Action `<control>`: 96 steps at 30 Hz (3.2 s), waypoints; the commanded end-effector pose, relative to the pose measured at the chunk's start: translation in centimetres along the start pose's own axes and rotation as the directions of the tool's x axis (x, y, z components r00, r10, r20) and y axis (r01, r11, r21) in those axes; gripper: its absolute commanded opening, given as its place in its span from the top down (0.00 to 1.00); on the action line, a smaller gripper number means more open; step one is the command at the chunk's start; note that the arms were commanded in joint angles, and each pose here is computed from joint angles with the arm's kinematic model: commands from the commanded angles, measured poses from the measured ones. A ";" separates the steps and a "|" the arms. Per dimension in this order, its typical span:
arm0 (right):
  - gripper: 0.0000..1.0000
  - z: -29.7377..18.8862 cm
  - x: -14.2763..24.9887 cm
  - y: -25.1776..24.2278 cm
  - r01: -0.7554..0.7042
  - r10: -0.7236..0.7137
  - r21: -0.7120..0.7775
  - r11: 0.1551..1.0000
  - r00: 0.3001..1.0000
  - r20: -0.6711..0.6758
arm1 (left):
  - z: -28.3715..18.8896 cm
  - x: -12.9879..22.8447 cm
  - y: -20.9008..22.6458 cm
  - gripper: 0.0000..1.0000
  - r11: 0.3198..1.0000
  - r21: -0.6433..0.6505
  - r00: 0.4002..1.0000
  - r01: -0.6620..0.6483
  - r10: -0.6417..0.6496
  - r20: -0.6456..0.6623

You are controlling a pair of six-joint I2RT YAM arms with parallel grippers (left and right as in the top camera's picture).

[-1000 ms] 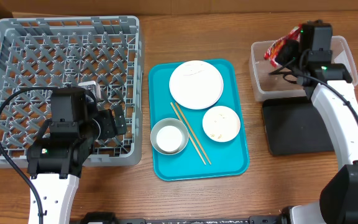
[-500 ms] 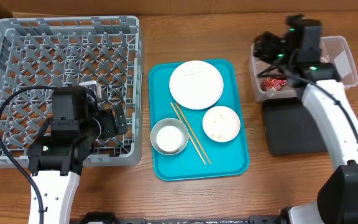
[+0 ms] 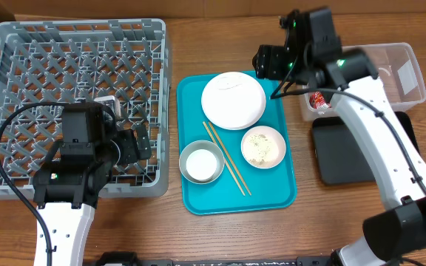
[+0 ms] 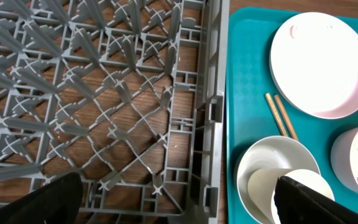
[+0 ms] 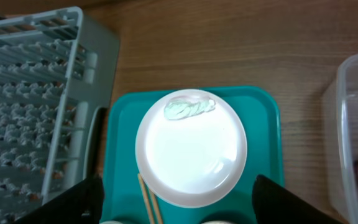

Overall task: Sort waste into correct bins and load items into the dishwasher
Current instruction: 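Return the right gripper to the plate and grasp the white tissue, then carry the tissue right and drop it into the clear bin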

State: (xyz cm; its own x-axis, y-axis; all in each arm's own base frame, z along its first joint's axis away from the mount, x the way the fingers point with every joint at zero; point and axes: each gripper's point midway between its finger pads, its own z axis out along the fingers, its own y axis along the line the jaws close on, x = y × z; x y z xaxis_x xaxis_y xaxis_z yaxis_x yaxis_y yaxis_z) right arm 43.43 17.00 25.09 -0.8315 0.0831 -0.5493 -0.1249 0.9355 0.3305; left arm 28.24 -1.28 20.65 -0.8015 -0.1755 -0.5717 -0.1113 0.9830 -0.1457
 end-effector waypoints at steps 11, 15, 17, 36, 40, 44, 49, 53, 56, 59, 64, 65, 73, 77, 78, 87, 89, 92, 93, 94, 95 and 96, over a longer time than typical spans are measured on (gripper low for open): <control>0.17 11.1 -2.3 1.5 -0.024 0.024 -0.023 0.999 1.000 0.008 | -0.5 -0.8 -0.6 0.00 1.000 0.020 1.000 0.007 -0.007 0.021; 0.24 14.8 0.0 1.9 -0.019 0.018 -0.013 1.000 0.998 -0.054 | -0.5 -0.8 -0.6 0.00 1.000 0.020 1.000 0.007 -0.007 0.021; 0.25 16.1 1.0 1.6 -0.046 0.047 0.022 0.999 0.996 -0.071 | -0.5 -0.8 -0.6 0.00 1.000 0.020 1.000 0.007 -0.007 0.021; 0.30 22.5 4.4 -0.8 -0.381 0.395 0.176 0.908 0.917 -0.050 | -0.5 -0.8 -0.6 0.00 1.000 0.020 1.000 0.007 -0.007 0.020; 0.30 24.1 6.0 -1.6 -0.399 0.422 0.208 0.893 0.904 -0.075 | -0.5 -0.8 -0.6 0.00 1.000 0.020 1.000 0.007 -0.007 0.020; 0.36 24.4 6.2 -1.8 -0.399 0.423 0.214 0.892 0.903 -0.078 | -0.5 -0.8 -0.6 0.00 1.000 0.020 1.000 0.007 -0.007 0.021; 0.57 24.2 7.4 -2.3 -0.392 0.428 0.250 0.885 0.897 -0.108 | -0.5 -0.8 -0.6 0.00 1.000 0.020 1.000 0.007 -0.007 0.021; 0.76 23.7 8.8 -3.0 -0.380 0.437 0.298 0.876 0.887 -0.152 | -0.5 -0.8 -0.6 0.00 1.000 0.020 1.000 0.006 -0.007 0.021; 0.96 22.2 10.3 -3.6 -0.364 0.451 0.347 0.864 0.867 -0.212 | -0.5 -0.8 -0.6 0.00 1.000 0.020 1.000 0.006 -0.007 0.021; 0.96 20.1 10.1 -4.2 -0.324 0.425 0.365 0.873 0.872 -0.244 | -0.5 -0.8 -0.6 0.00 1.000 0.020 1.000 0.006 -0.007 0.021; 0.96 13.7 6.5 -3.4 -0.241 0.313 0.298 0.924 0.923 -0.224 | -0.5 -0.8 -0.6 0.00 1.000 0.020 1.000 0.006 -0.007 0.021; 0.96 12.2 5.6 -3.1 -0.217 0.279 0.277 0.936 0.937 -0.212 | -0.5 -0.8 -0.6 0.00 1.000 0.020 1.000 0.006 -0.007 0.021; 0.96 1.7 0.6 -8.0 -0.158 0.189 0.265 0.951 0.977 -0.096 | -0.5 -0.8 -0.6 0.00 1.000 0.020 1.000 0.007 -0.007 0.021; 0.96 0.5 1.2 -14.6 -0.104 0.168 0.335 0.937 0.972 -0.167 | -0.5 -0.8 -0.6 0.00 1.000 0.020 1.000 0.007 -0.007 0.021; 0.96 0.4 1.4 -15.3 -0.097 0.166 0.342 0.935 0.970 -0.179 | -0.5 -0.8 -0.6 0.00 1.000 0.020 1.000 0.007 -0.007 0.021; 0.74 0.5 2.6 -21.0 -0.160 0.253 0.401 0.902 0.948 -0.192 | -0.5 -1.0 -0.6 0.00 1.000 0.021 1.000 0.006 -0.007 0.028; 0.67 -1.3 1.8 -20.2 -0.166 0.244 0.393 0.904 0.957 -0.157 | -0.5 -1.0 -0.6 0.00 1.000 0.021 1.000 0.006 -0.007 0.028; 0.57 -4.6 0.3 -18.2 -0.173 0.211 0.341 0.924 0.974 -0.077 | -0.5 -1.0 -0.6 0.00 1.000 0.022 1.000 0.006 -0.007 0.027; 0.56 -5.6 0.2 -17.2 -0.179 0.209 0.311 0.933 0.976 -0.065 | -0.5 -1.0 -0.6 0.00 1.000 0.022 1.000 0.006 -0.007 0.027; 0.56 -6.3 0.3 -16.5 -0.181 0.208 0.288 0.940 0.976 -0.065 | -0.5 -1.0 -0.6 0.00 1.000 0.021 1.000 0.006 -0.007 0.027; 0.56 -7.1 0.6 -15.6 -0.185 0.209 0.260 0.948 0.976 -0.069 | -0.5 -1.0 -0.6 0.00 1.000 0.021 1.000 0.007 -0.007 0.027; 0.57 -8.2 1.2 -14.7 -0.189 0.213 0.236 0.953 0.974 -0.078 | -0.5 -0.9 -0.6 0.00 1.000 0.021 1.000 0.007 -0.007 0.027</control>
State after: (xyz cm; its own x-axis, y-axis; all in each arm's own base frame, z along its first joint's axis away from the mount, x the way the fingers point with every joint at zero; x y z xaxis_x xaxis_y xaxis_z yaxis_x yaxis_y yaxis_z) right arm 41.75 -0.95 21.00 -0.9082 0.2525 -0.3338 0.2132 0.9654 0.1502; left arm 28.37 -1.28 20.75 -0.7975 -0.1755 -0.5772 -0.1103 0.9830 -0.1466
